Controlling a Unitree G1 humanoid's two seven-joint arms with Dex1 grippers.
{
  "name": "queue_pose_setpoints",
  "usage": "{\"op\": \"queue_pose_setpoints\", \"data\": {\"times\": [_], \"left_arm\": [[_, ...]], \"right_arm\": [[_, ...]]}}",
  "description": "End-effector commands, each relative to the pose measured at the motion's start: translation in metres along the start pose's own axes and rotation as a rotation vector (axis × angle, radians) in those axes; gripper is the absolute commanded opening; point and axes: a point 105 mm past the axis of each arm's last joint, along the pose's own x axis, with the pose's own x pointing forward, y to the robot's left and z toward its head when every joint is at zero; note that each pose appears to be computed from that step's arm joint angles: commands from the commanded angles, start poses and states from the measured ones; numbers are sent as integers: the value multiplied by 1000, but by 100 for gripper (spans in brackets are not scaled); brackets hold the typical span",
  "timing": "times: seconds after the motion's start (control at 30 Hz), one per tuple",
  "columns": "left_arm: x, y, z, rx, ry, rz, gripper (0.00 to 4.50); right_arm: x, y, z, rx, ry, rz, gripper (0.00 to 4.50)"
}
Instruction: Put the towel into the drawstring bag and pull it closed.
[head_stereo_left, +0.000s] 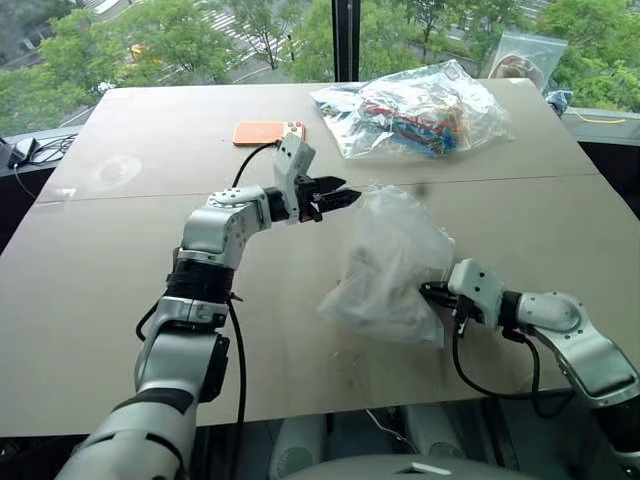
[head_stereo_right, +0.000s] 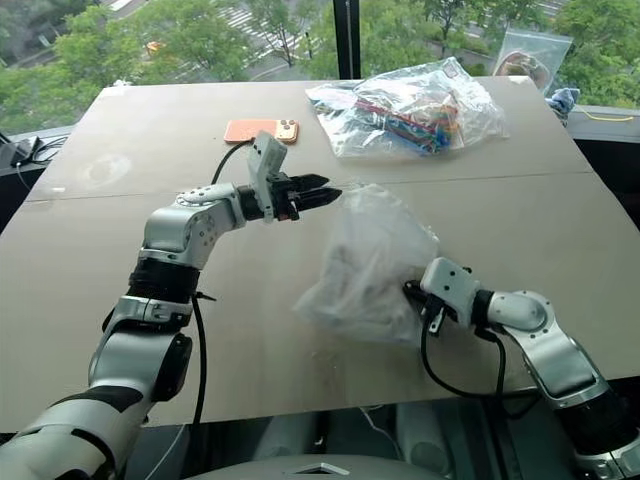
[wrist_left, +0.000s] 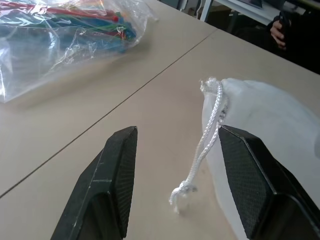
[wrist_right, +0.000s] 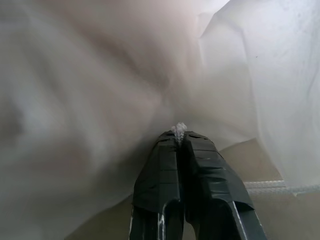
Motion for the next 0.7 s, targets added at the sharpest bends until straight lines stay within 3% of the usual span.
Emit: {"op": "queue_pose_setpoints", "data": {"times": [0.03,0.43,0.53,0.63,0.67,0.7], "left_arm": [[8,-7,6,85,-7,-55,262],[28,-11,-6,154,21,-66,262],[39,-14,-9,165,15,-69,181],[53,-19,-13,166,5,-73,35],[56,-19,-15,164,2,-65,5],[59,-17,-16,159,-2,-49,5]], "right_arm": [[3,13,-10,44,37,31,0],[-4,11,-12,56,53,1,0],[-5,10,-12,65,49,-11,0],[-7,8,-11,68,47,-24,0],[-8,8,-11,71,46,-31,0],[-9,6,-10,74,43,-42,0]]}}
